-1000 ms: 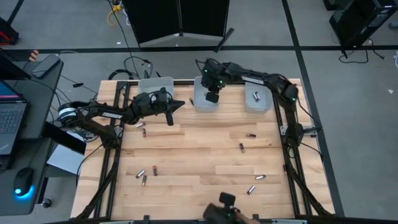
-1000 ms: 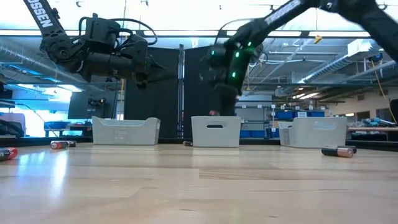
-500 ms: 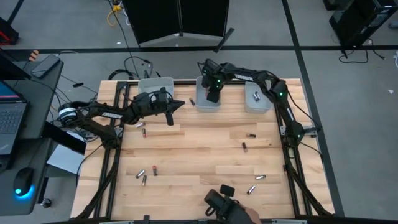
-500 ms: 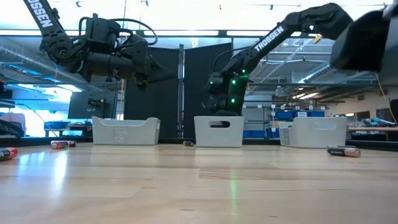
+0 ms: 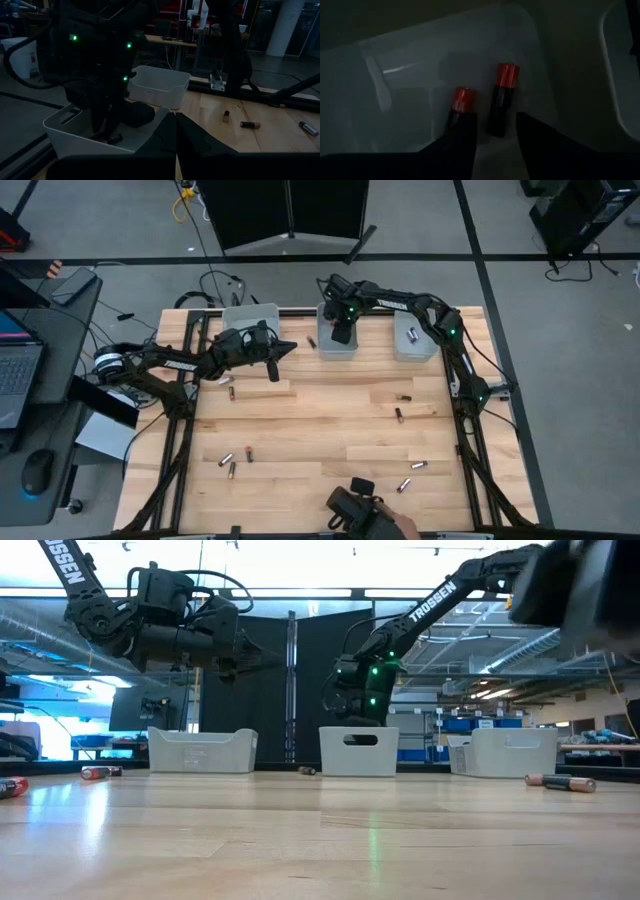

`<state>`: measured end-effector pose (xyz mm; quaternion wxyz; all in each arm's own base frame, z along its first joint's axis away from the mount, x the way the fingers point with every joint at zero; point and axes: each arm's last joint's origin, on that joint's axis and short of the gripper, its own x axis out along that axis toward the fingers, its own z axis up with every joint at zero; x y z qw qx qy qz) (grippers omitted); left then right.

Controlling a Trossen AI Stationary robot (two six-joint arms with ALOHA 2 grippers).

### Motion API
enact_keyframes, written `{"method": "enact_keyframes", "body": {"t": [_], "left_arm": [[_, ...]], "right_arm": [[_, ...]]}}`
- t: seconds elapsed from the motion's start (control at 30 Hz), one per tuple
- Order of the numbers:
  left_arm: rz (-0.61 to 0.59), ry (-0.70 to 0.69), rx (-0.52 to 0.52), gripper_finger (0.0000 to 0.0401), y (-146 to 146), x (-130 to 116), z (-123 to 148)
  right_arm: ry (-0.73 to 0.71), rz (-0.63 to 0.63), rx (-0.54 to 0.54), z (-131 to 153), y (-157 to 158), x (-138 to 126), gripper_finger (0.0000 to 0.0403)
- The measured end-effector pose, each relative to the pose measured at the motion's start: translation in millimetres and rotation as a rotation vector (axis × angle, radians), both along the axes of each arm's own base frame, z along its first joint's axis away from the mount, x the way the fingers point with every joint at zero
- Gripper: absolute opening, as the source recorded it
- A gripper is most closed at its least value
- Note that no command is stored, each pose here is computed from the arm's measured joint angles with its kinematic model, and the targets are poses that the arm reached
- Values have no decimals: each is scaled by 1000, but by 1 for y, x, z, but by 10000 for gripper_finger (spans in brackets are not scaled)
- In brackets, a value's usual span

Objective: Sort batteries
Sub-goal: Put the top right black orange battery into the middle bin, then put the black brown battery into the left bin

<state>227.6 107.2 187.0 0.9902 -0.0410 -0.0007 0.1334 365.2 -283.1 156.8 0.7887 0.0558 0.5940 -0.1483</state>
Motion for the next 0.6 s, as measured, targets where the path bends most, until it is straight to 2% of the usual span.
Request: {"method": "enact_keyframes", "body": {"t": [0.1, 0.17, 0.23, 0.33, 0.4, 0.5, 0.6], "left_arm": [[0, 0, 0, 5, 0, 0, 0], [0, 1, 1, 5, 0, 0, 0], [0, 1, 2, 5, 0, 0, 0], [0, 1, 3, 5, 0, 0, 0], [0, -1, 4, 5, 0, 0, 0], [0, -2, 7, 5, 0, 0, 0], [1, 3, 24, 5, 0, 0, 0]], "right_arm": [[3, 35, -27, 15, 8, 1, 156], [10, 55, -53, 32, 17, 0, 139], [-1, 70, -70, 51, 28, -1, 103], [-56, 83, -83, 80, 46, -1, 27], [-83, 100, -89, 93, 60, -4, 12], [-96, 101, -75, 95, 82, -12, 16], [-127, 76, -60, 84, 107, -22, 8]]}}
